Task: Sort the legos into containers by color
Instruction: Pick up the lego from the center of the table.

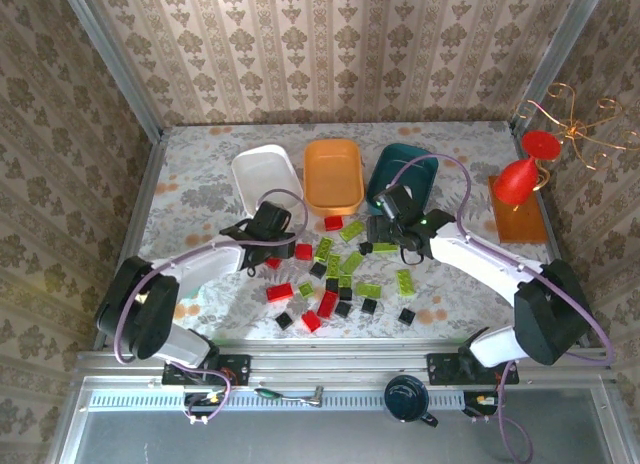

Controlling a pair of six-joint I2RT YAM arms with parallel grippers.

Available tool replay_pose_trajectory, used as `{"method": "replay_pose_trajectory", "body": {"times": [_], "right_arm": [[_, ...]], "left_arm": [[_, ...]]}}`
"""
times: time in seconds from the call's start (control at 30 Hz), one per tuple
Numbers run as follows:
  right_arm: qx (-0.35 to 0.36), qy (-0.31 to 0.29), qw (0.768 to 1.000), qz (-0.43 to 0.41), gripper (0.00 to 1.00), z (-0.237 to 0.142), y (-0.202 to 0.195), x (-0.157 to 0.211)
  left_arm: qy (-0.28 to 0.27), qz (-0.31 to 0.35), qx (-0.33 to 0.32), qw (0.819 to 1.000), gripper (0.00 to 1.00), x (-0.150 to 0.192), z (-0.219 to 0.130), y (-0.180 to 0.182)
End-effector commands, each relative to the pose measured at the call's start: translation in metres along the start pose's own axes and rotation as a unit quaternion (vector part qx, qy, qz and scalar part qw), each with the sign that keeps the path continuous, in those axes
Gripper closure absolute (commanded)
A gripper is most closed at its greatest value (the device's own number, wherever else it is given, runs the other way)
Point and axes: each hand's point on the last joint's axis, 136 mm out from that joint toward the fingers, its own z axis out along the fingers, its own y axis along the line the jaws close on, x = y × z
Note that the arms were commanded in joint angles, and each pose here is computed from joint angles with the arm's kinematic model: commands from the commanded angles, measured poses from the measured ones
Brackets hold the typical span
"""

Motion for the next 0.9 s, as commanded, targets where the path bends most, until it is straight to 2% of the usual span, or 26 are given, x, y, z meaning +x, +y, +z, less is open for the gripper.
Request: {"method": "replay_pose_trajectory", "body": {"times": [0.0, 0.33, 0.47, 0.6, 0.7, 0.87], "right_arm": [[0.012, -0.021, 1.000, 0.006, 0.22, -0.013, -0.009, -0.004], [0.012, -0.030, 0.999, 0.007, 0.21, -0.019, -0.010, -0.009], [0.012, -0.031, 0.999, 0.008, 0.21, -0.019, -0.011, -0.009], [0.020, -0.033, 0.999, 0.008, 0.21, -0.021, -0.014, -0.008], [0.023, -0.035, 0.999, 0.008, 0.21, -0.022, -0.017, -0.008], [0.023, -0.037, 0.999, 0.012, 0.20, -0.022, -0.019, -0.005]], "left_arm": [[-0.014, 0.022, -0.011, 1.000, 0.33, -0.014, 0.003, -0.004], [0.016, 0.026, -0.028, 0.999, 0.43, 0.002, 0.028, -0.003], [0.016, 0.025, -0.016, 0.999, 0.55, 0.002, 0.034, -0.009], [0.020, 0.025, -0.012, 0.999, 0.63, 0.004, 0.036, -0.012], [-0.001, 0.019, -0.003, 1.000, 0.70, -0.005, 0.019, -0.015], [-0.090, 0.001, 0.019, 0.996, 0.70, -0.051, -0.043, -0.015]]}}
